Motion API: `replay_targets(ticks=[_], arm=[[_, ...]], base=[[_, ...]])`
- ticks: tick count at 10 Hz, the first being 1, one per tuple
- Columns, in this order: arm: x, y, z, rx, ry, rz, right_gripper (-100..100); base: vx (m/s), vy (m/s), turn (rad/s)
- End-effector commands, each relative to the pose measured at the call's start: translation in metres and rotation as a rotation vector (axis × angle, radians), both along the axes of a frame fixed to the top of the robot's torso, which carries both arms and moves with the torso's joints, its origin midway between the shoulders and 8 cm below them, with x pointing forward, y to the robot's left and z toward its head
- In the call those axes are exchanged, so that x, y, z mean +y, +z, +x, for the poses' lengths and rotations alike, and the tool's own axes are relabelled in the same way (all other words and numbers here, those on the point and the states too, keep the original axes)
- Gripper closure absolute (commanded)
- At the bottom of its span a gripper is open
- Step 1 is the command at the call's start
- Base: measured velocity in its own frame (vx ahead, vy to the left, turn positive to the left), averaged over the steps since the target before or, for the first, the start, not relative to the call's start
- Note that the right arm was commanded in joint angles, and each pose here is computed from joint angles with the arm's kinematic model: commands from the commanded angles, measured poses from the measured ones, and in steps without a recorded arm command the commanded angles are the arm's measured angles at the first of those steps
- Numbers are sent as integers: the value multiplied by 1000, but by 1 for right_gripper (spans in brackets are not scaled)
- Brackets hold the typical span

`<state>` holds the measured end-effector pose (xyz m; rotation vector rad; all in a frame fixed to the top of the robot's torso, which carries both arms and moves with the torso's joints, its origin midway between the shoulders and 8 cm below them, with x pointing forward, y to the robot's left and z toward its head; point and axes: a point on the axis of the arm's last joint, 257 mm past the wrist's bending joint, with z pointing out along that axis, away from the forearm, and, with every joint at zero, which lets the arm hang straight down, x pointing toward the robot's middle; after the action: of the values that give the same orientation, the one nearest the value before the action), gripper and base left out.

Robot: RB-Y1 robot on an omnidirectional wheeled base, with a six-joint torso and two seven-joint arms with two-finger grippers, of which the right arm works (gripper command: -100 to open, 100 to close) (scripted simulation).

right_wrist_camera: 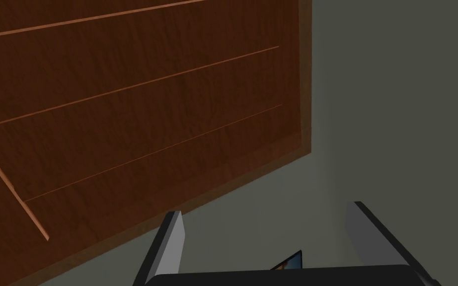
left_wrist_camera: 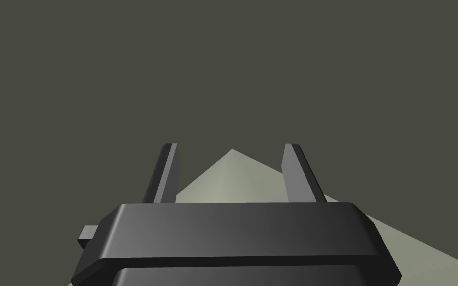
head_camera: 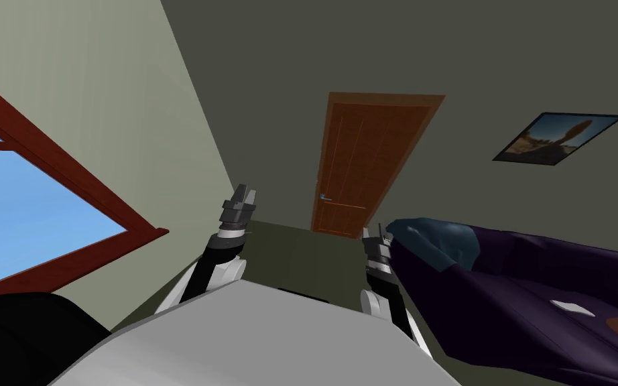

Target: Pull the door open

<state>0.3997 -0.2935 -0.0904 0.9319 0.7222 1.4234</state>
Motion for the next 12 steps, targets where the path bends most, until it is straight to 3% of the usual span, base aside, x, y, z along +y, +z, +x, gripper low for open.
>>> replay_targets(ticks=[1, 12], arm=[[1, -10, 3, 14, 4, -4, -100], [-8, -81, 20, 124, 20, -28, -100]], base=[[107, 28, 18], [101, 37, 19]])
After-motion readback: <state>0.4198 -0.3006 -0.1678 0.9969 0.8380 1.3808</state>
